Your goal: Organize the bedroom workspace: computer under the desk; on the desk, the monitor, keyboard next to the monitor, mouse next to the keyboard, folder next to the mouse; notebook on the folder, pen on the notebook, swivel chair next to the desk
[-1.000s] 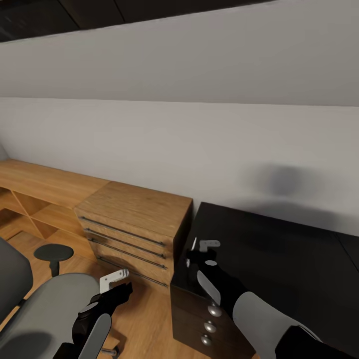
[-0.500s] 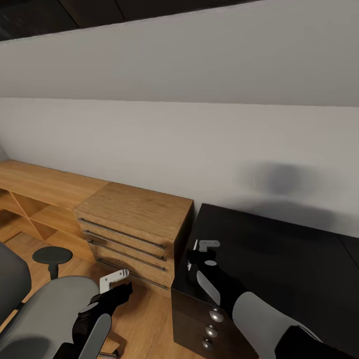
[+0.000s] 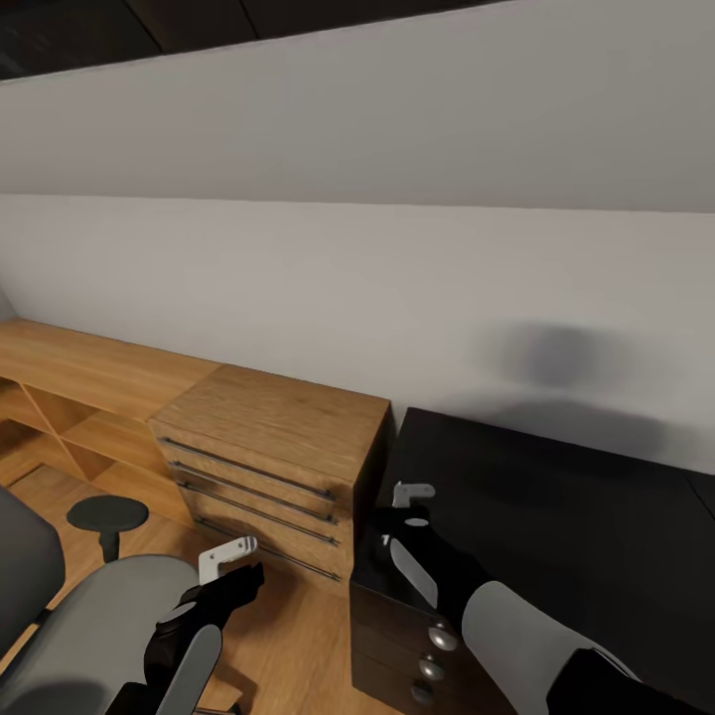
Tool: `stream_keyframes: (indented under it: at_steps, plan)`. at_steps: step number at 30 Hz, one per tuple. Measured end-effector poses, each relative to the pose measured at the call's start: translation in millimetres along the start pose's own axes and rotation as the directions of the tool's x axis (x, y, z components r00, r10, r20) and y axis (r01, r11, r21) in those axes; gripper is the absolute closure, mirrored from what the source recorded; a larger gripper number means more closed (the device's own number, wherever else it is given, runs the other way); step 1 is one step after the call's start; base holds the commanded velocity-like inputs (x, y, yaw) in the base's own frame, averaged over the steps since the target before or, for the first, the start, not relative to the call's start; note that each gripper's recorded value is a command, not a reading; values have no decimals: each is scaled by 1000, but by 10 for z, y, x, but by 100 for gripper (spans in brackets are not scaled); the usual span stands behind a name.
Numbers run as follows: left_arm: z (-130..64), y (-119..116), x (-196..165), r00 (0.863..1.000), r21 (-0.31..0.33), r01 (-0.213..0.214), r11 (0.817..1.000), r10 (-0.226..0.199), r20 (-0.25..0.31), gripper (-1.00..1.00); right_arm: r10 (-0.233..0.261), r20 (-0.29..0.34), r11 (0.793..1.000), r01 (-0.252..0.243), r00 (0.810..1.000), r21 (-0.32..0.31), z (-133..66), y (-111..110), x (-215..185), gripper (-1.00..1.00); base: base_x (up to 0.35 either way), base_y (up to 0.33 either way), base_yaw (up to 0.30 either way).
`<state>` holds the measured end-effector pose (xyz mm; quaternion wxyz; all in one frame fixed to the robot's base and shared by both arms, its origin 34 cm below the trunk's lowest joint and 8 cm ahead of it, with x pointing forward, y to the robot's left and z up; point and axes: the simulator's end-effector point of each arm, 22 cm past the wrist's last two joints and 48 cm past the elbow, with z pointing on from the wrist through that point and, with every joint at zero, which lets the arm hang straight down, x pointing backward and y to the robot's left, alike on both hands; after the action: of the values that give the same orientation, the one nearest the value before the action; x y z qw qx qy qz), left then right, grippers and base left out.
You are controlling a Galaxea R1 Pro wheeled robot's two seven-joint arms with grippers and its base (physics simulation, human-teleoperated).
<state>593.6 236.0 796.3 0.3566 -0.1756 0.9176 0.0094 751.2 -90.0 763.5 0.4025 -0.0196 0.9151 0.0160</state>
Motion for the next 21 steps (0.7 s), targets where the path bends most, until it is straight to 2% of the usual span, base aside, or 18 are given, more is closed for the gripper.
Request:
stream_keyframes:
  at_steps: [21]
  plan:
    - [0, -1, 1, 1000, 0, 0, 1000, 0, 0, -100, -9, -67, 1000, 9, 998, 2, -2, -18, 135, -100, 2, 2, 0]
